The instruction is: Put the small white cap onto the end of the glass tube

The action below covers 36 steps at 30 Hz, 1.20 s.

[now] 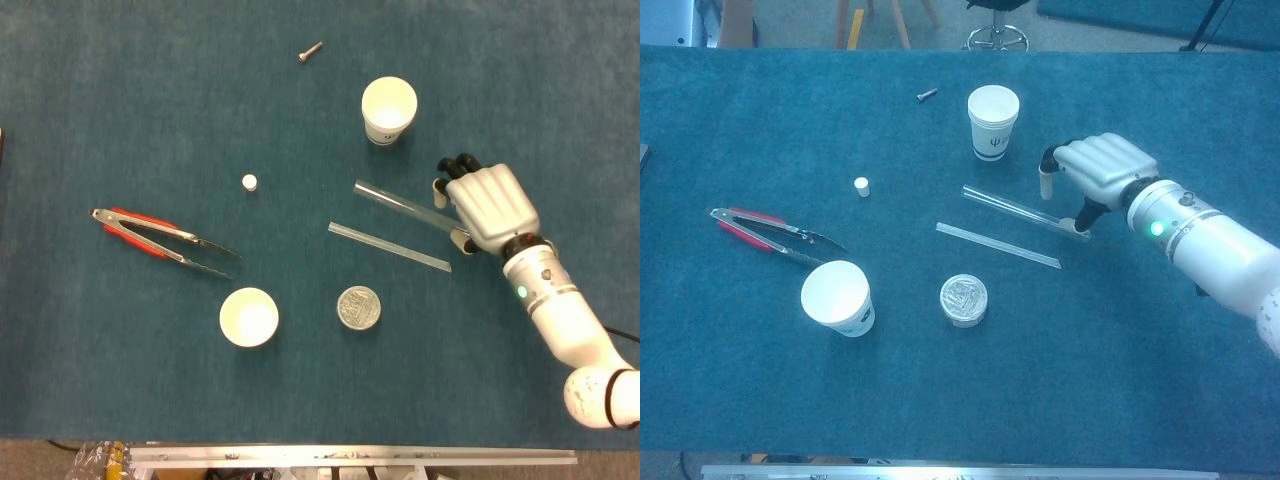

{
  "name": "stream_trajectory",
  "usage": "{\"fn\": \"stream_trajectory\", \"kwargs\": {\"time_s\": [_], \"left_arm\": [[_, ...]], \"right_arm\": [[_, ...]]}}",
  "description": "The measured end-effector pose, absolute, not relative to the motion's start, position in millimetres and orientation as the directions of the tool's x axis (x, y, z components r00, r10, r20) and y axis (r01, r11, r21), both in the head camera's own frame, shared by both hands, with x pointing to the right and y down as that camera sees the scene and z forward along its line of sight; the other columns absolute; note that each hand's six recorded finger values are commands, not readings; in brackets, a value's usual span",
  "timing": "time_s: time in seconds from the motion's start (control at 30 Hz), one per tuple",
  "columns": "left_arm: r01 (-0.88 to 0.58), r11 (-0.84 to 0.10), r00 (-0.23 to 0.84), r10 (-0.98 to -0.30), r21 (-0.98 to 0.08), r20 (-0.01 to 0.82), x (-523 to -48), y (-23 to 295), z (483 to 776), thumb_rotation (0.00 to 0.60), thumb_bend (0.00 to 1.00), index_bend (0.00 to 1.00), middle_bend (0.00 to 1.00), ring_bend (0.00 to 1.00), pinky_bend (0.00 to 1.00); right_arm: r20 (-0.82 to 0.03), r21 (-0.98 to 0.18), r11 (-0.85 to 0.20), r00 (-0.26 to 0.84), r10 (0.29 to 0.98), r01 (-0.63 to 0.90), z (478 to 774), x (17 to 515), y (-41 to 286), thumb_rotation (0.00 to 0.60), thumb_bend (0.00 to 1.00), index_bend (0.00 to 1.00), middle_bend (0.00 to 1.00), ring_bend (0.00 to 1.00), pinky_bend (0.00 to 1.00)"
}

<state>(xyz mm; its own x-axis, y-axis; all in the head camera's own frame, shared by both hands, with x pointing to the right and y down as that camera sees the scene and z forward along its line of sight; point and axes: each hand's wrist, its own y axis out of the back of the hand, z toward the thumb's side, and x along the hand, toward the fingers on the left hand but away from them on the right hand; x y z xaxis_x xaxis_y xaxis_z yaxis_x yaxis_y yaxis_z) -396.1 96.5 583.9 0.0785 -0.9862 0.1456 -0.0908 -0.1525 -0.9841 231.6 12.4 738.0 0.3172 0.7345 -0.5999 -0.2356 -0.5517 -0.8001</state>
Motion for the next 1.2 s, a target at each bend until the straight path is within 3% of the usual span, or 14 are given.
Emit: {"fn": "stream_trajectory", "kwargs": {"time_s": [0.33,0.7,1.2], "left_arm": [[-0.096,-0.167,0.096,-0.983,-0.981,0.158,-397,95,589,0.6,0.33,0.2,0.07,0.0,0.05],[-0.095,-0.173,0.102,-0.981,-0.98,0.163,-398,94,592,0.6,0.33,0.2,0.07,0.0,0.05],[-0.1,-0.178,0.126,-0.978,-0.979,0.165,-395,91,594,0.6,0.33,0.2,0.07,0.0,0.05]], "right_arm": [[-0.574,-0.813,-0.48,0.315,0.756,-0.331,748,235,17,0.6,0.19,0.45,0.23,0.18,0.51],[-0.568,-0.812,-0.455,0.316,0.76,-0.366,757,230,22,0.6,0.09,0.45,0.22,0.18,0.51],[-0.55,-0.816,-0.419,0.309,0.776,-0.398,761,227,20,0.6,0.08,0.45,0.21,0.18,0.51]]}}
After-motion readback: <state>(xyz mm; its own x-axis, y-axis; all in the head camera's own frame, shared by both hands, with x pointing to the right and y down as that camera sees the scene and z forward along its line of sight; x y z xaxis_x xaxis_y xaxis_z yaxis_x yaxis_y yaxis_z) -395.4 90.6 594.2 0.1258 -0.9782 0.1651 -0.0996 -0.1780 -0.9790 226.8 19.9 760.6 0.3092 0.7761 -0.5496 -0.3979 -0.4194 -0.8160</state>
